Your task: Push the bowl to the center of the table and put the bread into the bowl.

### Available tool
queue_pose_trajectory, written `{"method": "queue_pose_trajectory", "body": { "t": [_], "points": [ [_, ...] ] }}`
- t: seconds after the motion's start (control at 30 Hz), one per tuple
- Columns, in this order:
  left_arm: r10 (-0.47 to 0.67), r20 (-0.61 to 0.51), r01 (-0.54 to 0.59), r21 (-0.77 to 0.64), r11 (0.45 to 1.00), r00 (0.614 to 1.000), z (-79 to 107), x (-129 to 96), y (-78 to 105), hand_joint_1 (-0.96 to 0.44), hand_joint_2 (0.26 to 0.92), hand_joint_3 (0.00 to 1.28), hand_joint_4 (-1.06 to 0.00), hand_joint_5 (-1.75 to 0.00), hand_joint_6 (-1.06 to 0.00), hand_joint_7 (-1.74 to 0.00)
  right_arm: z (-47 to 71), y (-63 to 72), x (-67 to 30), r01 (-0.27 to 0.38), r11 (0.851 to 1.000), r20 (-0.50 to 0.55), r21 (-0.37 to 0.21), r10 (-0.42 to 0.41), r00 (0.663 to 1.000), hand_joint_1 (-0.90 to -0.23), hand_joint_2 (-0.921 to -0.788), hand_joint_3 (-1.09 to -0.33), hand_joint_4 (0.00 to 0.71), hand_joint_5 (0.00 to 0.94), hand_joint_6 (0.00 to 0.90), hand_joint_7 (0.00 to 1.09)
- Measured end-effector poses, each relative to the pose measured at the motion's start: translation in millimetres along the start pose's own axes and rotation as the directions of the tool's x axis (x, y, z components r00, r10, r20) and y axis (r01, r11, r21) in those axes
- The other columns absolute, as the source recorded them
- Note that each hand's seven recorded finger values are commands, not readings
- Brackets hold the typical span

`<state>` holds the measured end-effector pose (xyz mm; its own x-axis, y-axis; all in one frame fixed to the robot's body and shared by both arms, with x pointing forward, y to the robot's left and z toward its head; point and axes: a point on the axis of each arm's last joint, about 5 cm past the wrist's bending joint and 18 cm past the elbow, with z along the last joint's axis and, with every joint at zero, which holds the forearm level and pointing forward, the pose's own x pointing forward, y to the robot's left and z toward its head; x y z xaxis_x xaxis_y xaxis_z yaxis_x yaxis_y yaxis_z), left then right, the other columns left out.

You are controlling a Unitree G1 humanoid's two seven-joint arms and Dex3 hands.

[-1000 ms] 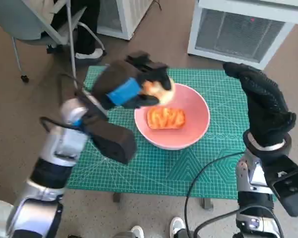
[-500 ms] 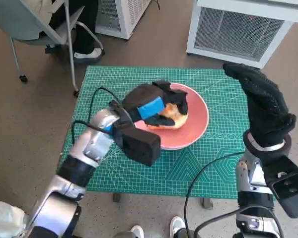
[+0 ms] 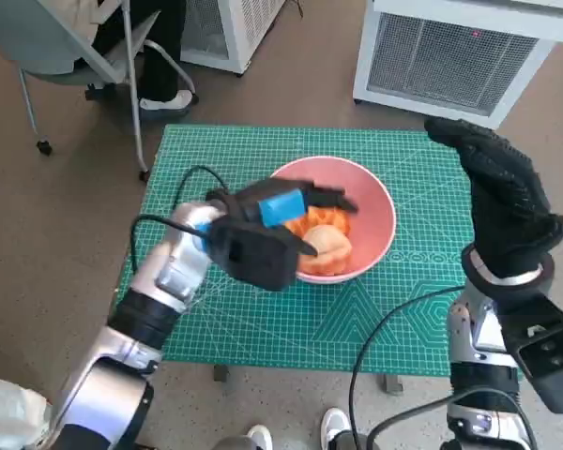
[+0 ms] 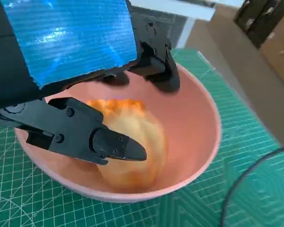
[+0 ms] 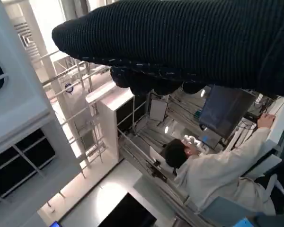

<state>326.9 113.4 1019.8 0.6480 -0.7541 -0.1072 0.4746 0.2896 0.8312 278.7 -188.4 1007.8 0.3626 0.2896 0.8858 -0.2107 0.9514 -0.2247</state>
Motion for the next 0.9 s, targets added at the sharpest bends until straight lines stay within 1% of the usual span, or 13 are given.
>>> {"method": "queue_pose_trajectory", "body": {
  "t": [0.1, 0.17, 0.23, 0.33, 0.43, 0.53, 0.63, 0.73, 0.9],
  "points": [
    [0.135, 0.103, -0.131, -0.043, 0.990, 0.986, -1.2, -6.5, 2.6, -0.45, 0.921, 0.05, -0.07, 0.00, -0.26, -0.02, 0.6, 0.0, 1.5, 0.008, 1.000, -0.005, 0.006, -0.007, 1.000, -0.599, -0.921, -0.718, 0.263, 0.003, 0.004, 0.65],
    [0.229, 0.164, -0.217, -0.086, 0.972, 0.960, -2.4, -10.2, 2.1, -0.46, 0.921, 0.06, -0.08, 0.00, -0.27, -0.02, 1.1, -0.2, 2.4, 0.014, 1.000, -0.006, 0.008, -0.014, 1.000, -0.598, -0.921, -0.716, 0.264, 0.003, 0.015, 0.63],
    [0.335, 0.223, -0.309, -0.147, 0.940, 0.915, -4.3, -13.6, -0.3, -0.47, 0.921, 0.10, -0.09, -0.01, -0.28, -0.03, 1.8, -0.2, 3.9, 0.021, 1.000, -0.004, 0.010, -0.021, 1.000, -0.590, -0.921, -0.713, 0.265, 0.003, 0.023, 0.62],
    [0.478, 0.281, -0.418, -0.249, 0.874, 0.832, -7.3, -18.3, -3.6, -0.50, 0.921, 0.18, -0.14, -0.02, -0.30, -0.03, 2.2, -0.2, 7.0, 0.028, 1.000, -0.005, 0.014, -0.028, 1.000, -0.572, -0.921, -0.710, 0.269, 0.003, 0.049, 0.57],
    [0.582, 0.310, -0.484, -0.339, 0.806, 0.752, -8.6, -22.8, -4.8, -0.51, 0.921, 0.23, -0.17, -0.03, -0.31, -0.03, 2.7, 0.0, 11.2, 0.034, 0.999, -0.001, 0.015, -0.034, 0.999, -0.565, -0.921, -0.714, 0.270, 0.002, 0.069, 0.53],
    [0.662, 0.324, -0.521, -0.424, 0.741, 0.676, -8.4, -25.7, -7.0, -0.52, 0.921, 0.29, -0.20, -0.03, -0.31, -0.03, 3.2, 0.9, 16.5, 0.026, 1.000, 0.004, 0.004, -0.026, 1.000, -0.557, -0.921, -0.730, 0.261, 0.000, 0.076, 0.50],
    [0.708, 0.332, -0.531, -0.484, 0.695, 0.623, -5.9, -28.3, -9.5, -0.52, 0.921, 0.31, -0.21, -0.03, -0.32, -0.03, 3.6, 2.0, 22.9, 0.021, 1.000, 0.017, 0.001, -0.021, 1.000, -0.557, -0.921, -0.739, 0.258, 0.000, 0.077, 0.49],
    [0.733, 0.344, -0.532, -0.520, 0.669, 0.586, -2.4, -31.3, -11.3, -0.51, 0.921, 0.32, -0.21, -0.02, -0.32, -0.03, 4.1, 2.4, 30.8, 0.018, 1.000, 0.033, -0.001, -0.018, 0.999, -0.557, -0.921, -0.746, 0.258, 0.001, 0.076, 0.48],
    [0.753, 0.366, -0.530, -0.545, 0.650, 0.547, 4.1, -37.1, -10.0, -0.52, 0.921, 0.35, -0.21, -0.02, -0.31, -0.02, 4.2, 3.5, 42.9, 0.001, 1.000, 0.052, 0.003, -0.001, 0.999, -0.567, -0.921, -0.748, 0.260, 0.002, 0.079, 0.47]
  ]
}}
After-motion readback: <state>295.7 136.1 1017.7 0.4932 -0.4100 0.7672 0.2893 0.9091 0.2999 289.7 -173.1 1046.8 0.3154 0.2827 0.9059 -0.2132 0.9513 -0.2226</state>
